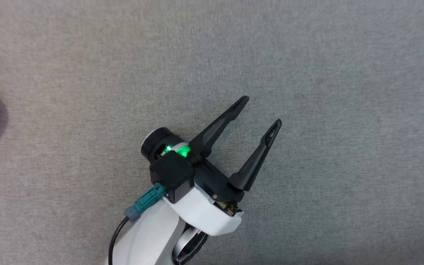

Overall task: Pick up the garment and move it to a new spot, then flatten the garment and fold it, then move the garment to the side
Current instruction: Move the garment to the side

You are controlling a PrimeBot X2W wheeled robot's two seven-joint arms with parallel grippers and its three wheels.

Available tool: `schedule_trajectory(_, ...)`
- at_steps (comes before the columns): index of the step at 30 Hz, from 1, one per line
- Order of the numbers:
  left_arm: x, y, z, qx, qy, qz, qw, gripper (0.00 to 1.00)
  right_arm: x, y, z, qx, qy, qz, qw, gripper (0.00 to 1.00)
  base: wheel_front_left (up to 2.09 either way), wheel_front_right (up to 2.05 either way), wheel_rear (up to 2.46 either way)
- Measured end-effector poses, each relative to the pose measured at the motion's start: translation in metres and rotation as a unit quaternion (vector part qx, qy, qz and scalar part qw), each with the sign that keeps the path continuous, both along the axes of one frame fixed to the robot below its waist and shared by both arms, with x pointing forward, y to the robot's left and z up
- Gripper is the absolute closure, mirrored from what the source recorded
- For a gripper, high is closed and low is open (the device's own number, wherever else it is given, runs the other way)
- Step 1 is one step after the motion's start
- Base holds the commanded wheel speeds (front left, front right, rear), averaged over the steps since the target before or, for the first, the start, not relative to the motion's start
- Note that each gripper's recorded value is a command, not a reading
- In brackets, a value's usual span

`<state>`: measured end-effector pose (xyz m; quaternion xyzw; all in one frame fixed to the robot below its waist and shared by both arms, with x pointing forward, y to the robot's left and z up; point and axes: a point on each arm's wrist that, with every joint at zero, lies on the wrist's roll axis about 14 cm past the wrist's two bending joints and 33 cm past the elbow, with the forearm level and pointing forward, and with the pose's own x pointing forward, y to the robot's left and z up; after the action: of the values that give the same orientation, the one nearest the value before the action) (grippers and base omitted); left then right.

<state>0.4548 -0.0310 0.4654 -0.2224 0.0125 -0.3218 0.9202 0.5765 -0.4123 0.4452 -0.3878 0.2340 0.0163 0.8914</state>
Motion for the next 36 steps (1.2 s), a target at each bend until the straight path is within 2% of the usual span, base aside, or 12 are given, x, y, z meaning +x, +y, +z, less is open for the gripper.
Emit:
schedule_trajectory(4,-0.008,0.008,0.019,-0.001,-0.010,0.019,1.000,0.00,0.010,0.045,0.028,0.056,-0.059,0.038,0.996,0.00,0.00,0.00,0.00)
schedule_trajectory(10,-0.022,0.029,0.047,0.005,-0.032,0.062,0.998,0.00,0.006,0.127,0.068,0.159,-0.134,0.102,0.973,0.00,0.00,0.00,0.00)
schedule_trajectory(15,-0.032,0.058,0.068,0.014,-0.052,0.115,0.992,0.00,-0.011,0.181,0.099,0.257,-0.189,0.125,0.939,0.00,0.00,0.00,0.00)
schedule_trajectory(19,-0.041,0.083,0.084,0.031,-0.078,0.157,0.984,0.00,-0.032,0.221,0.124,0.326,-0.234,0.148,0.904,0.00,0.00,0.00,0.00)
schedule_trajectory(26,-0.060,0.133,0.092,0.044,-0.085,0.231,0.968,0.00,-0.085,0.256,0.126,0.383,-0.269,0.155,0.870,0.00,0.00,0.00,0.00)
schedule_trajectory(31,-0.078,0.159,0.087,0.052,-0.075,0.270,0.959,0.00,-0.127,0.271,0.111,0.408,-0.271,0.136,0.861,0.00,0.00,0.00,0.00)
schedule_trajectory(35,-0.090,0.168,0.084,0.080,-0.081,0.283,0.952,0.00,-0.151,0.274,0.105,0.424,-0.278,0.113,0.854,0.00,0.00,0.00,0.00)
schedule_trajectory(36,-0.092,0.171,0.082,0.081,-0.077,0.289,0.951,0.00,-0.156,0.276,0.105,0.422,-0.278,0.115,0.856,0.00,0.00,0.00,0.00)
